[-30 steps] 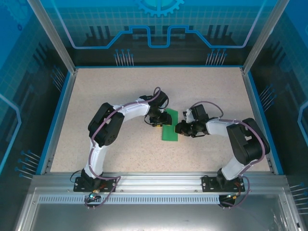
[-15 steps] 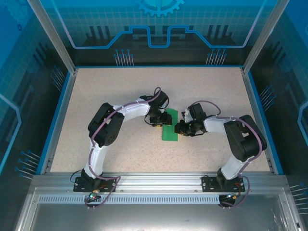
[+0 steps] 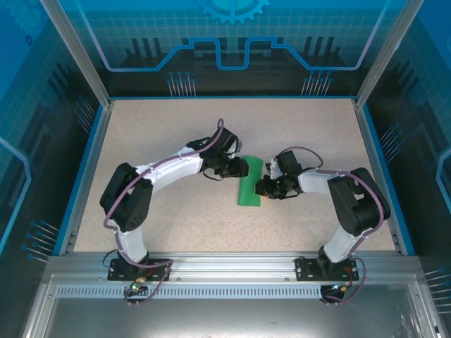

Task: Fold a paper plane with a square sheet of paper (fold left side to right side)
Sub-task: Hold the square sheet of paper at the center of the table, then first fold the square sheet of paper in half at the center of the table, then hold the square sheet of paper at the center of the table, then first fold the square sheet of paper in half at the center of the table, then hold the square sheet of paper at the center of the table.

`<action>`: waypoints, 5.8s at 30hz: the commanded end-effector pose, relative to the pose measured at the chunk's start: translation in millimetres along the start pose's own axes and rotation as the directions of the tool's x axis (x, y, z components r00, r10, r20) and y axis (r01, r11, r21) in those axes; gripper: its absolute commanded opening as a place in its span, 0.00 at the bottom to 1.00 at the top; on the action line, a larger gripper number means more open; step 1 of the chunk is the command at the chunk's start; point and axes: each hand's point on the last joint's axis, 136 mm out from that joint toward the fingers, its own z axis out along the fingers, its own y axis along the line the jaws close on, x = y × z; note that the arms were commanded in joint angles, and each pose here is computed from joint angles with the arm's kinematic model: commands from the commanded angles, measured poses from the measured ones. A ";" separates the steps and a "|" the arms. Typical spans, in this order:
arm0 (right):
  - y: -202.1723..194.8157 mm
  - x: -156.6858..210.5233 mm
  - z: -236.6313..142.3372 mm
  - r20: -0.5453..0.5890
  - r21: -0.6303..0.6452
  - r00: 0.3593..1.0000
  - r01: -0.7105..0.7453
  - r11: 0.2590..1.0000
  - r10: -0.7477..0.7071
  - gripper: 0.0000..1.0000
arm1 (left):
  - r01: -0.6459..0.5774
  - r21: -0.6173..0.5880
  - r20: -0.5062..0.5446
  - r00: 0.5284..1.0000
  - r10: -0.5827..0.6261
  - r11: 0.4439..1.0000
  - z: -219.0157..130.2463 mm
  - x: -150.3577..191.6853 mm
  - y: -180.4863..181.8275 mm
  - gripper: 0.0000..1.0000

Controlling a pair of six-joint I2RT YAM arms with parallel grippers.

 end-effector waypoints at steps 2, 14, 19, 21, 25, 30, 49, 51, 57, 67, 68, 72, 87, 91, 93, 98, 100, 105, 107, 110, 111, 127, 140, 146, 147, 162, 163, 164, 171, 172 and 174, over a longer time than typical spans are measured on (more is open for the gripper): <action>-38.1 30.3 8.5 -0.089 0.158 0.995 -0.040 0.987 0.054 0.19 | 0.010 0.217 -0.101 0.995 0.012 0.976 21.5 19.0 -29.2 0.31; -39.2 32.6 9.0 -0.104 0.180 0.993 -0.031 0.983 0.050 0.19 | 0.061 0.063 -0.157 0.986 -0.051 0.996 71.0 23.7 29.5 0.25; -42.7 36.8 9.2 -0.123 0.193 0.991 -0.028 0.981 0.052 0.19 | 0.091 0.035 -0.160 0.983 -0.085 0.995 76.6 27.1 54.8 0.25; -43.6 36.6 9.1 -0.126 0.198 0.991 -0.026 0.980 0.052 0.19 | 0.098 0.027 -0.163 0.982 -0.093 0.995 76.7 28.5 61.7 0.25; -44.6 39.5 9.6 -0.138 0.200 0.989 -0.023 0.979 0.052 0.19 | 0.111 0.010 -0.163 0.981 -0.108 0.994 74.2 28.7 75.0 0.25; -43.6 40.2 9.7 -0.142 0.195 0.989 -0.021 0.981 0.049 0.19 | 0.105 0.015 -0.144 0.984 -0.102 0.994 61.0 21.3 79.0 0.28; -26.4 35.4 9.6 -0.124 0.121 0.992 -0.018 0.992 0.033 0.20 | 0.043 0.164 -0.146 0.989 -0.019 0.986 72.3 23.2 17.8 0.28; -20.2 32.5 9.2 -0.111 0.091 0.994 -0.013 0.996 0.023 0.20 | 0.055 0.147 -0.158 0.987 -0.031 0.988 77.2 26.9 23.8 0.28; -1.8 21.6 -1.4 -0.057 0.012 0.998 0.016 1.000 -0.015 0.20 | 0.077 0.120 -0.187 0.981 -0.054 0.990 83.7 42.7 35.3 0.28; 33.2 -29.6 -37.8 0.107 -0.106 0.993 0.060 0.993 -0.049 0.19 | 0.098 0.097 -0.203 0.976 -0.076 0.990 89.2 54.6 46.1 0.28; 36.2 -34.9 -36.6 0.107 -0.112 0.993 0.061 0.992 -0.049 0.19 | 0.099 0.096 -0.206 0.975 -0.077 0.990 89.6 55.5 46.5 0.28; 35.0 -48.5 -22.5 0.090 -0.103 0.996 0.037 0.994 -0.028 0.18 | 0.098 0.091 -0.207 0.975 -0.077 0.991 90.0 56.3 48.0 0.27; -6.0 -50.5 20.9 -0.009 0.088 0.999 -0.046 0.995 0.047 0.18 | 0.033 0.117 -0.213 0.977 -0.007 0.993 79.0 70.5 37.2 0.28; -14.7 -43.5 23.7 -0.027 0.115 0.998 -0.058 0.992 0.062 0.18 | 0.010 0.118 -0.240 0.971 0.018 0.993 76.5 91.1 34.9 0.28; -16.3 -42.3 24.7 -0.031 0.119 0.997 -0.063 0.991 0.067 0.18 | 0.000 0.120 -0.251 0.968 0.030 0.993 74.4 102.7 33.9 0.28; -18.8 -39.9 26.2 -0.039 0.126 0.996 -0.074 0.989 0.079 0.18 | -0.020 0.128 -0.273 0.961 0.054 0.992 69.5 129.3 29.7 0.28; -19.7 -39.5 26.4 -0.040 0.129 0.996 -0.076 0.989 0.081 0.18 | -0.028 0.133 -0.279 0.958 0.065 0.991 67.9 138.2 27.0 0.28; -19.4 -38.7 26.4 -0.042 0.128 0.995 -0.079 0.989 0.085 0.18 | -0.018 0.163 -0.282 0.957 0.064 0.986 66.1 154.9 17.4 0.29; -20.2 -38.6 26.0 -0.041 0.129 0.995 -0.080 0.988 0.086 0.18 | -0.018 0.170 -0.279 0.958 0.065 0.985 64.0 158.2 14.1 0.29; -19.5 -38.4 25.8 -0.041 0.128 0.996 -0.079 0.989 0.085 0.18 | -0.016 0.185 -0.267 0.961 0.066 0.983 57.3 159.1 9.8 0.30; -19.3 -38.3 25.7 -0.041 0.127 0.996 -0.078 0.989 0.084 0.18 | -0.018 0.195 -0.258 0.964 0.069 0.981 54.3 157.8 7.3 0.30; -9.4 -36.5 15.0 -0.006 0.091 0.997 -0.077 0.993 0.078 0.18 | 0.069 0.294 -0.088 0.995 -0.045 0.953 24.2 82.3 7.4 0.34; 16.2 -42.1 6.3 0.029 -0.030 0.999 -0.041 0.999 0.042 0.20 | 0.062 0.220 -0.141 0.989 -0.031 0.974 69.1 67.2 21.9 0.31; 39.5 -53.0 -15.7 0.090 -0.079 0.996 0.030 0.996 -0.023 0.24 | 0.068 0.136 -0.174 0.984 -0.043 0.988 79.2 78.9 38.9 0.31; 42.8 -53.9 -22.3 0.105 -0.080 0.994 0.045 0.996 -0.037 0.25 | 0.072 0.127 -0.180 0.982 -0.048 0.989 81.0 80.8 41.4 0.31; 17.9 39.5 -33.4 -0.048 0.024 0.997 0.068 0.997 -0.067 0.17 | 0.076 0.092 -0.193 0.980 -0.057 0.993 83.1 84.6 44.0 0.30; 13.7 42.5 -30.0 -0.056 0.037 0.996 0.065 0.997 -0.063 0.16 | 0.076 0.094 -0.191 0.980 -0.057 0.993 82.5 83.5 43.3 0.30; 8.2 45.4 -26.2 -0.065 0.050 0.996 0.058 0.997 -0.055 0.16 | 0.075 0.095 -0.190 0.980 -0.056 0.993 82.0 82.6 42.1 0.30; -23.6 58.8 -14.8 -0.118 0.167 0.993 0.042 0.985 -0.022 0.16 | 0.060 0.121 -0.158 0.987 -0.040 0.991 70.1 66.1 28.5 0.32; -27.3 61.2 -13.8 -0.126 0.178 0.992 0.040 0.983 -0.018 0.16 | 0.057 0.126 -0.153 0.988 -0.038 0.990 68.0 63.5 26.6 0.33; -34.0 65.5 -12.5 -0.141 0.201 0.990 0.037 0.979 -0.008 0.16 | 0.049 0.139 -0.131 0.991 -0.031 0.989 62.9 53.9 22.3 0.37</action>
